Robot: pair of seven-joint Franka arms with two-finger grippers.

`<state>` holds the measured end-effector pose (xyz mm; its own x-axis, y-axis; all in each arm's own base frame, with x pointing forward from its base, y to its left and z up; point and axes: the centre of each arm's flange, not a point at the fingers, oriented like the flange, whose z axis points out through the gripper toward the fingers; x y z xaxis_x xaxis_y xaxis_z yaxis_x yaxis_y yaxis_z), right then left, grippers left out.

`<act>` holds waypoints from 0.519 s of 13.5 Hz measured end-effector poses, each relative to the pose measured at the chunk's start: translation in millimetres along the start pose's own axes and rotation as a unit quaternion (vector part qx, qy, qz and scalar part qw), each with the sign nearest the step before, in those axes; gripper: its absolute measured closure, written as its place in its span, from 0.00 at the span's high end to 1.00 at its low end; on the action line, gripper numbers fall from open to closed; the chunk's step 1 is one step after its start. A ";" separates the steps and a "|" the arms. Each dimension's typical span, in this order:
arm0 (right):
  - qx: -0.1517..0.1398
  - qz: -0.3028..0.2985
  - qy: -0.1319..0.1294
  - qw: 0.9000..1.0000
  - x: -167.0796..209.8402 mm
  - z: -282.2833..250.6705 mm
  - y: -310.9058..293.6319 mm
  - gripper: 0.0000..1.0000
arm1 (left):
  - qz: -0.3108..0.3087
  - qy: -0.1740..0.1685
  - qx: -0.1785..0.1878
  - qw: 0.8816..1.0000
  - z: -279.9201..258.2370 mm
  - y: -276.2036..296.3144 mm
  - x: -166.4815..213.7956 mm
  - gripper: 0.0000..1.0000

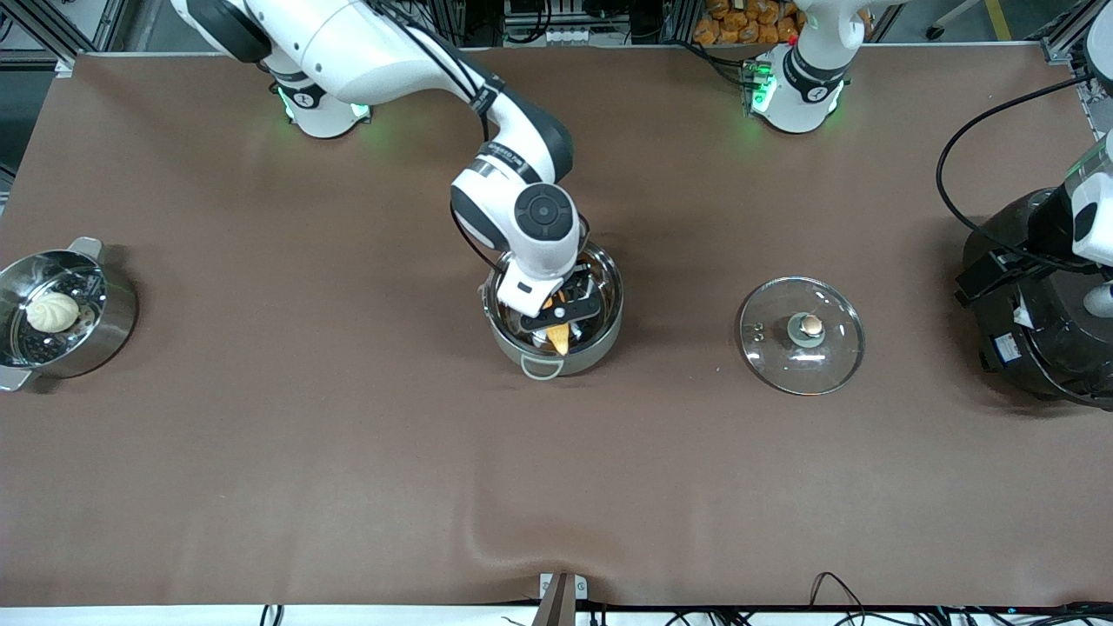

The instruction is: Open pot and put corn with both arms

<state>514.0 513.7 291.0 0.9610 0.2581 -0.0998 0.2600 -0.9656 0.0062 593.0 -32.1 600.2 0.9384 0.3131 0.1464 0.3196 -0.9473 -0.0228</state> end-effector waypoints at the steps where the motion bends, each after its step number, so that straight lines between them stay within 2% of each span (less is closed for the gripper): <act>1: -0.001 0.000 0.001 1.000 -0.5 0.3 -1.2 0.82 | 0.002 0.000 0.000 1.000 -0.6 1.1 -0.5 1.00; 3: -0.001 0.004 0.005 1.000 3.1 -2.9 2.2 1.00 | 0.020 -0.002 0.000 1.000 -2.1 4.5 -2.7 1.00; 5: 0.000 0.016 0.012 1.000 11.0 -12.4 12.5 1.00 | 0.053 -0.002 0.000 0.999 -4.7 5.6 -4.1 1.00; 7: -0.010 0.040 -0.001 0.999 19.4 -33.2 40.6 1.00 | 0.069 -0.007 0.002 0.998 -4.7 5.0 -5.5 1.00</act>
<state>546.3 480.6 322.4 0.9787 0.1796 -0.0993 0.1838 -0.9824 0.0344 588.8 -38.9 604.0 0.9753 0.1798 0.1282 0.1870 -0.9813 -0.0459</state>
